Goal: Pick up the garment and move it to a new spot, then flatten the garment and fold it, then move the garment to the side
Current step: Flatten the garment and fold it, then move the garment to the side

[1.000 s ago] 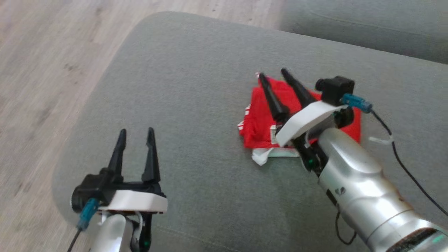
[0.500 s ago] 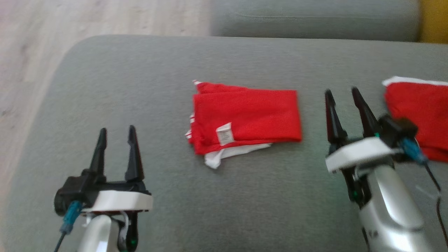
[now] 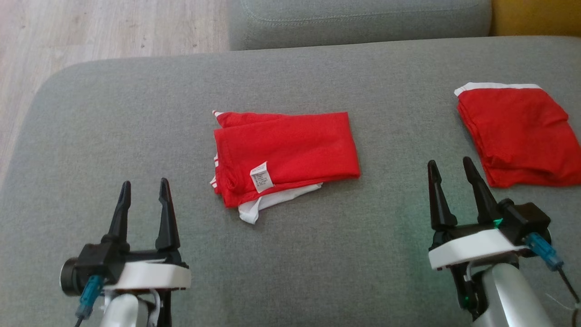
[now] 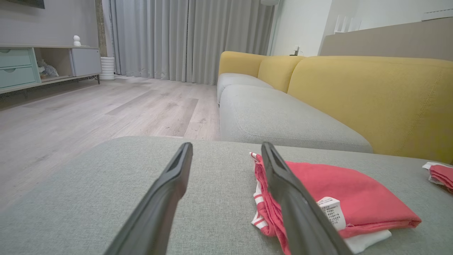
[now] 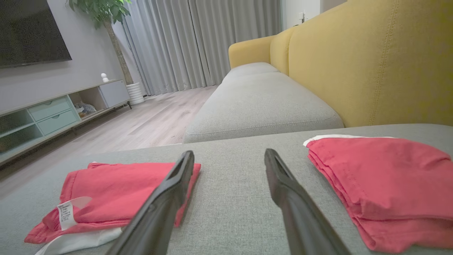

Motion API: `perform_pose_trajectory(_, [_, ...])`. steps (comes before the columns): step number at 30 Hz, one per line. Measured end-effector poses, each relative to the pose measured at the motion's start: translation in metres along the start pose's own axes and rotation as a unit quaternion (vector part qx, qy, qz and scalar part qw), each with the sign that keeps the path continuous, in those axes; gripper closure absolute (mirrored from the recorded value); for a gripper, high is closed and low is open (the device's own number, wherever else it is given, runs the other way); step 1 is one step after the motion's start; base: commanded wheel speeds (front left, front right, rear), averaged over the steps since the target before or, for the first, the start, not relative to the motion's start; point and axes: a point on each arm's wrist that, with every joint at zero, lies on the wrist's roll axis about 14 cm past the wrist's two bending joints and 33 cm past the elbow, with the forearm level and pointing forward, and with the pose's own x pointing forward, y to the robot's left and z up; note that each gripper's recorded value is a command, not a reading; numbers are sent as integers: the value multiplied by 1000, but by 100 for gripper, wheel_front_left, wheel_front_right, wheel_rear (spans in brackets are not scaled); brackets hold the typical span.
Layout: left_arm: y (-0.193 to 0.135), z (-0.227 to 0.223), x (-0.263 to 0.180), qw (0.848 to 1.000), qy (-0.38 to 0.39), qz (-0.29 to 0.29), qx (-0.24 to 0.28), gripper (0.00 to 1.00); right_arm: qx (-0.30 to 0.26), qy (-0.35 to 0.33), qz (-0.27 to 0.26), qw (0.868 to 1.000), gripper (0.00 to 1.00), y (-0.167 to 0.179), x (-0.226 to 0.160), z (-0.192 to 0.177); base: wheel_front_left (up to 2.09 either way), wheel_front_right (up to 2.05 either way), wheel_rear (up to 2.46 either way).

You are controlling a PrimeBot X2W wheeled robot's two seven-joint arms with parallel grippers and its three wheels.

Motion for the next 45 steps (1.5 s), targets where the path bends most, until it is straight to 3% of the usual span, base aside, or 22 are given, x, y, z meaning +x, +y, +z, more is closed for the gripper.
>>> perform_pose_trajectory(10, [11,-3,-7,1000,5,14,0,0,5,27,18,999,0,12,10,-18,0,0,0])
perform_pose_trajectory(17, [22,-11,-13,999,19,30,-6,0,14,67,50,996,0,32,52,-32,0,0,0])
perform_pose_trajectory(25, [41,-8,-15,998,17,60,-11,0,0,168,88,982,0,61,82,-75,0,0,0])
perform_pose_trajectory(31, [53,-15,-25,996,29,86,-16,0,2,270,90,959,0,68,89,-122,0,0,0])
perform_pose_trajectory(37, [58,-16,-22,995,31,94,-14,0,-16,300,107,948,0,78,109,-132,0,0,0])
perform_pose_trajectory(39, [59,-14,-19,995,28,95,-15,0,-26,303,113,946,100,80,112,-133,0,0,0])
perform_pose_trajectory(45, [51,-12,-14,996,24,82,-17,0,-51,274,123,952,100,81,108,-125,0,0,0])
